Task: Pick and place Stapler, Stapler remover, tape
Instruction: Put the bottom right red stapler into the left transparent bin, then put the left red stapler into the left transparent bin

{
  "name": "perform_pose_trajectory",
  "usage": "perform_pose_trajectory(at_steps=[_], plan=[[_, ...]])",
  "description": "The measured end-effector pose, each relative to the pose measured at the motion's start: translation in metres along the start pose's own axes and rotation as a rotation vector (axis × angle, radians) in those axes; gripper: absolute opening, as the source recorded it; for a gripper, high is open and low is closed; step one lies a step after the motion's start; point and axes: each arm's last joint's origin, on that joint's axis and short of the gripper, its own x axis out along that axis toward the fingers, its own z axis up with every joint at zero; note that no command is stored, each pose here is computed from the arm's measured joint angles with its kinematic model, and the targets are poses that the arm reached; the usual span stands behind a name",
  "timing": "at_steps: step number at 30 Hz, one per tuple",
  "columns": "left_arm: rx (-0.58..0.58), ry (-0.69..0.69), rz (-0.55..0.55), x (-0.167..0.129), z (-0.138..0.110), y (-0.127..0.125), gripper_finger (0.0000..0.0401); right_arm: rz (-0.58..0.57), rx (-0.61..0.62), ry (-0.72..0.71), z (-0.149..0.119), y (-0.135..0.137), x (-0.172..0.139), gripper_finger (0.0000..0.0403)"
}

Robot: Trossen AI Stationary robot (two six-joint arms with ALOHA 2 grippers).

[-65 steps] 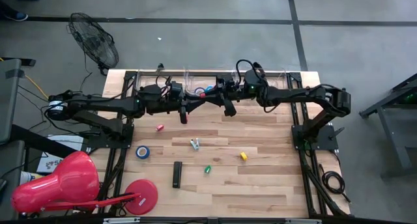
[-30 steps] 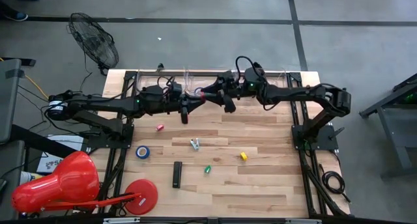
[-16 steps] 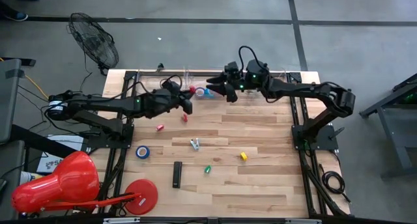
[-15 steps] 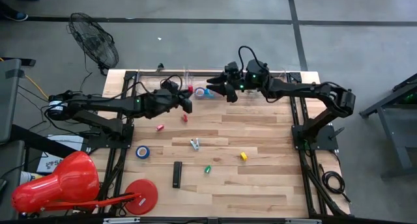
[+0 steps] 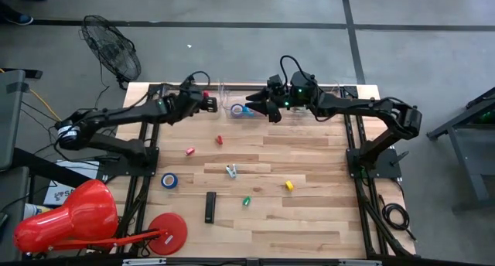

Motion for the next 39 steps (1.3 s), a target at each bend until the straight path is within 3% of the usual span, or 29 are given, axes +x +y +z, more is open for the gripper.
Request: perform_pose_trajectory(at_steps=[7,14,20,27,32,39], plan=[[-0.031,0.127,0.128,0.032,0.001,0.024,0.0046,-0.05,-0.003,0.016,-0.003,-0.003,0.0,0.0188],[-0.065,0.224,0.185,0.059,-0.004,0.038,0.0047,-0.064,-0.001,0.032,-0.005,-0.004,0.0,0.0188],[-0.09,0.296,0.194,0.071,-0.006,0.047,0.0101,-0.062,0.0,0.034,-0.005,-0.004,0.0,0.0188],[-0.083,0.294,0.19,0.072,-0.006,0.046,0.0148,-0.064,0.002,0.038,-0.005,-0.004,0.0,0.0188],[-0.026,0.32,0.136,0.067,-0.004,0.045,0.0152,-0.072,0.01,0.055,-0.007,-0.005,0.0,0.0188],[0.006,0.325,0.083,0.039,0.006,0.046,0.0153,-0.08,0.021,0.078,-0.006,-0.005,-0.004,0.0188]])
